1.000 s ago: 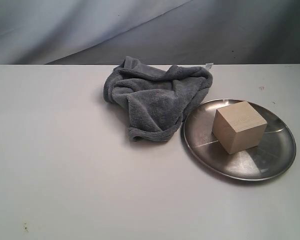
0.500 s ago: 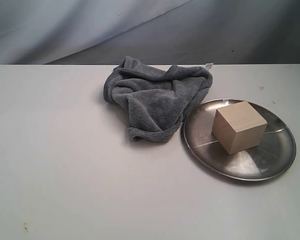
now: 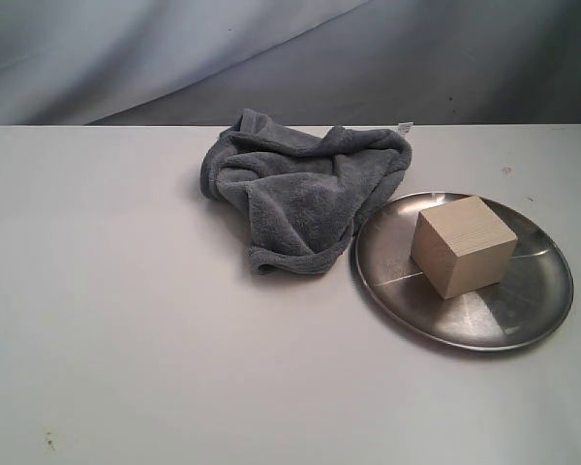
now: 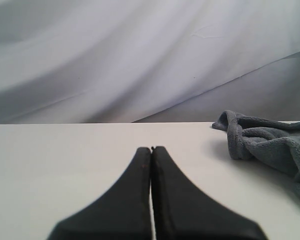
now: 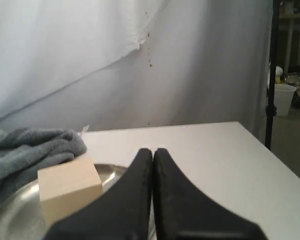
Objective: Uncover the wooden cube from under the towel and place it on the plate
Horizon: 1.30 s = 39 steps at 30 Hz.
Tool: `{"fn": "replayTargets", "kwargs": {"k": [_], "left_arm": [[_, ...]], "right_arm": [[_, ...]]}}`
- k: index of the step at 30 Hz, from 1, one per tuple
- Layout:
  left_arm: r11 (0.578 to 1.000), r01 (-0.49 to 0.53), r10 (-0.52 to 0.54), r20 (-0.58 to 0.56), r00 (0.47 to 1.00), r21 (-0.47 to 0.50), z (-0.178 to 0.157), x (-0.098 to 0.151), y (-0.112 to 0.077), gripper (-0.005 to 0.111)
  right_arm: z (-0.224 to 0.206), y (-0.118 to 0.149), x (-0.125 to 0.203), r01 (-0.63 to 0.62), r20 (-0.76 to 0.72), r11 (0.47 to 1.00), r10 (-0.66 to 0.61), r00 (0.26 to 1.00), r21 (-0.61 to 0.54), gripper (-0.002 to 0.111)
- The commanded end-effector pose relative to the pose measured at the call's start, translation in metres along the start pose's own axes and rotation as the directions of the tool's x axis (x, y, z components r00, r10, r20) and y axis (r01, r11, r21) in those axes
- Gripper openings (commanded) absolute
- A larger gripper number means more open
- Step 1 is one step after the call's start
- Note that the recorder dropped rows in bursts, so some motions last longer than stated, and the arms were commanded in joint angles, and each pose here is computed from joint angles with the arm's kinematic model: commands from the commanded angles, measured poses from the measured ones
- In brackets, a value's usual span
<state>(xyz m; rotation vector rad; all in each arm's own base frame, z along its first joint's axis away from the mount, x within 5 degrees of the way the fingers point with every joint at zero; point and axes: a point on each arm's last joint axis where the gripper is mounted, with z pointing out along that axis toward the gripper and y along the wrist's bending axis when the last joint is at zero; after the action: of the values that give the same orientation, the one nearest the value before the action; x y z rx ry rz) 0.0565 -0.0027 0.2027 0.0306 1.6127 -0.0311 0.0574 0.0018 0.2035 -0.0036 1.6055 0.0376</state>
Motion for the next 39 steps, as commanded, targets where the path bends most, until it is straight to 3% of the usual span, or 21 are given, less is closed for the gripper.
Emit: {"fn": "replayTargets", "kwargs": {"k": [1,13,17,39], "left_arm": [[1.000,0.003,-0.003,0.000,1.000,-0.002,0.000,0.001,0.000,0.000],[1.000,0.003,-0.003,0.000,1.000,-0.002,0.000,0.001,0.000,0.000],[1.000,0.003,-0.003,0.000,1.000,-0.002,0.000,0.001,0.000,0.000],[1.000,0.003,-0.003,0.000,1.000,-0.002,0.000,0.001,0.000,0.000]], "right_arm": [[-0.001,-0.001,0.008,0.064,-0.073,0.998,-0.063,0.995,0.011,0.000],[-0.001,0.002,0.007,0.093,-0.062,0.994,-0.097,0.993,-0.058,0.000],[-0.003,0.002,0.021,0.092,-0.209,0.994,-0.104,0.972,-0.064,0.000],[-0.003,0.002,0.021,0.082,-0.207,0.995,-0.093,0.974,-0.065,0.000]]}}
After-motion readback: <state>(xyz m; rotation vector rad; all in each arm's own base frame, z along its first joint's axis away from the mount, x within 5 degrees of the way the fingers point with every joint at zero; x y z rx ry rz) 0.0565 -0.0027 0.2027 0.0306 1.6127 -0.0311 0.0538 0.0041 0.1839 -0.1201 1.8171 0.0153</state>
